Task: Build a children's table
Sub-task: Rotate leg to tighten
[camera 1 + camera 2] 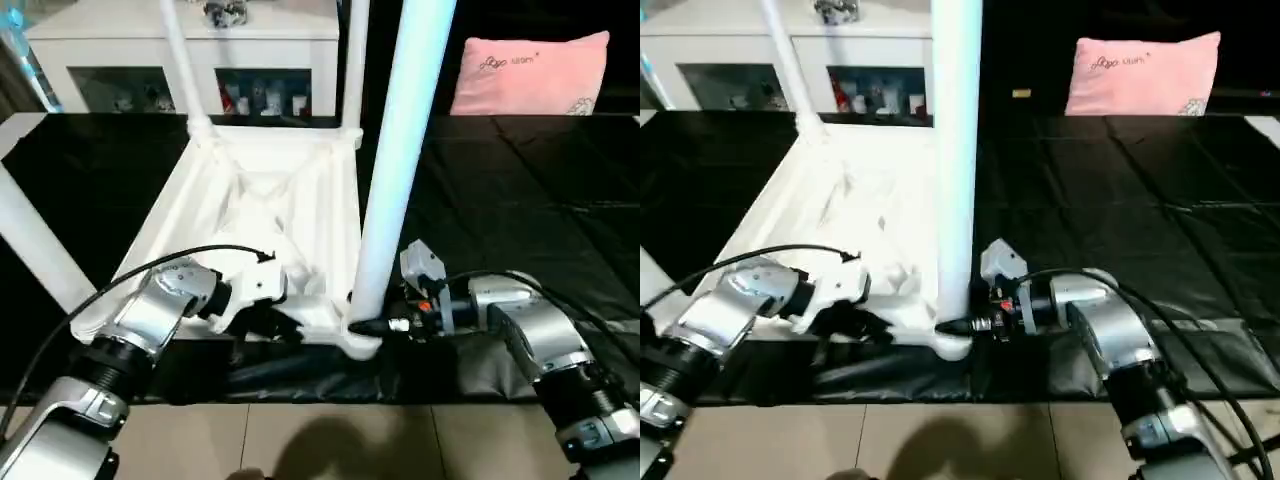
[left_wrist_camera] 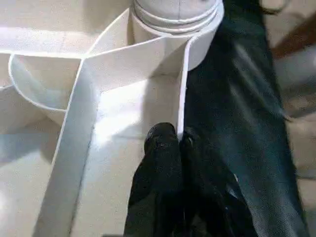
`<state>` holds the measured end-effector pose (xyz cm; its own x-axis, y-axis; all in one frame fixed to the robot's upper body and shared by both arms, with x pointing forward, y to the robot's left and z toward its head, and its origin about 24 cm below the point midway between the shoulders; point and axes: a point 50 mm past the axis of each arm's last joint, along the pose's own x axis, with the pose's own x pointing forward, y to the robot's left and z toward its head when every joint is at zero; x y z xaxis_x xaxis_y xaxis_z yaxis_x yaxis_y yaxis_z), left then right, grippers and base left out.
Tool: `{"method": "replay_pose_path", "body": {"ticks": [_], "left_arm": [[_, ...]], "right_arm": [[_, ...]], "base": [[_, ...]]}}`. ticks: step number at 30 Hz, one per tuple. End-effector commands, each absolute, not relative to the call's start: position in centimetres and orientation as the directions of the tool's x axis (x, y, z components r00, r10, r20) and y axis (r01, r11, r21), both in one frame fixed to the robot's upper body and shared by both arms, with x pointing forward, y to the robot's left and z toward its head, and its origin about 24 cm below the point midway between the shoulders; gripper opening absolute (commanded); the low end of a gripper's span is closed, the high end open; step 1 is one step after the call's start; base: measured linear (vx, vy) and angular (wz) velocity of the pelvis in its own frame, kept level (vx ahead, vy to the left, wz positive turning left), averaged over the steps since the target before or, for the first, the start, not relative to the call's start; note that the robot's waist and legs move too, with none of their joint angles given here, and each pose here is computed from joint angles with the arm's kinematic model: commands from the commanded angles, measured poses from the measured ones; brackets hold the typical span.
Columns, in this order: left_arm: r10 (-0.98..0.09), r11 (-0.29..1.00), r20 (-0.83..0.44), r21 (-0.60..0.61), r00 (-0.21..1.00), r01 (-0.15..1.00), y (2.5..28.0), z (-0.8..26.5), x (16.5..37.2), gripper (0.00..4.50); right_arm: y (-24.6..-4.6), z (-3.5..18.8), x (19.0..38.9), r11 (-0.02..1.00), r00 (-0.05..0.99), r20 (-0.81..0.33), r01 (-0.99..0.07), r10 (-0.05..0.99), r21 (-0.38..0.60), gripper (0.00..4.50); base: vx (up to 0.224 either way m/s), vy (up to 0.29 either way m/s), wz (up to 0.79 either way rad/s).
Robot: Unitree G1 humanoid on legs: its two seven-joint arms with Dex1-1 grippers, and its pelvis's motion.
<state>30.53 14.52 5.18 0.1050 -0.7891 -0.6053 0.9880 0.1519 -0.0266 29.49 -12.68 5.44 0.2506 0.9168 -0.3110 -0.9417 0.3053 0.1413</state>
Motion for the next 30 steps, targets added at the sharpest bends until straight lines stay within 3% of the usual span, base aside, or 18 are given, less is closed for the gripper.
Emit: {"method": "replay_pose_path", "body": {"ticks": [1, 5, 7, 13, 14, 15, 22, 25, 29, 30], "left_arm": [[-0.797, 0.343, -0.516, 0.043, 0.315, 0.938, 14.2, 7.4, 32.3, 0.0], [-0.767, 0.504, -0.452, 0.017, 0.456, 0.864, 13.2, 8.5, 33.2, 0.0], [-0.73, 0.582, -0.423, 0.027, 0.537, 0.813, 12.1, 8.9, 33.6, 0.0], [-0.685, 0.615, -0.439, 0.078, 0.581, 0.784, 10.1, 8.7, 33.8, 0.0], [-0.68, 0.616, -0.447, 0.084, 0.582, 0.784, 10.0, 8.6, 33.8, 0.0], [-0.666, 0.611, -0.461, 0.112, 0.586, 0.783, 10.2, 8.4, 33.8, 0.0], [-0.689, 0.546, -0.47, 0.164, 0.551, 0.822, 11.2, 8.0, 33.8, 0.0], [-0.712, 0.493, -0.485, 0.171, 0.508, 0.853, 11.7, 7.7, 33.5, 0.0], [-0.757, 0.355, -0.525, 0.168, 0.388, 0.92, 12.8, 6.9, 32.7, 0.0], [-0.772, 0.306, -0.536, 0.158, 0.342, 0.939, 13.1, 6.7, 32.4, 0.0]], "right_arm": [[-11.2, 3.9, 29.2, 0.399, 0.32, -0.345, -0.897, 0.883, 0.19, 2.04], [-9.4, 3.1, 30.1, 0.583, 0.488, -0.355, -0.775, 0.797, 0.245, 2.02], [-8.0, 2.3, 31.2, 0.715, 0.605, -0.392, -0.647, 0.693, 0.266, 2.01], [-5.9, 2.1, 32.6, 0.824, 0.713, -0.419, -0.521, 0.563, 0.222, 2.01], [-5.7, 2.3, 32.8, 0.825, 0.72, -0.405, -0.52, 0.563, 0.222, 2.01], [-5.7, 2.7, 33.1, 0.828, 0.736, -0.38, -0.512, 0.561, 0.231, 2.57], [-8.0, 4.2, 33.3, 0.789, 0.754, -0.235, -0.576, 0.614, 0.212, 3.12], [-9.6, 4.7, 32.9, 0.754, 0.73, -0.19, -0.631, 0.657, 0.183, 3.37], [-12.5, 5.2, 31.7, 0.645, 0.623, -0.179, -0.756, 0.761, 0.112, 3.62], [-13.3, 5.5, 31.4, 0.611, 0.59, -0.18, -0.786, 0.787, 0.096, 3.86]], "base": [[0.0, 0.0, 0.0], [0.0, 0.0, 0.0], [0.0, 0.0, 0.0], [0.0, 0.0, 0.0], [0.0, 0.0, 0.0], [0.0, 0.0, 0.0], [0.0, 0.0, 0.0], [0.0, 0.0, 0.0], [0.0, 0.0, 0.0], [0.0, 0.0, 0.0]]}}
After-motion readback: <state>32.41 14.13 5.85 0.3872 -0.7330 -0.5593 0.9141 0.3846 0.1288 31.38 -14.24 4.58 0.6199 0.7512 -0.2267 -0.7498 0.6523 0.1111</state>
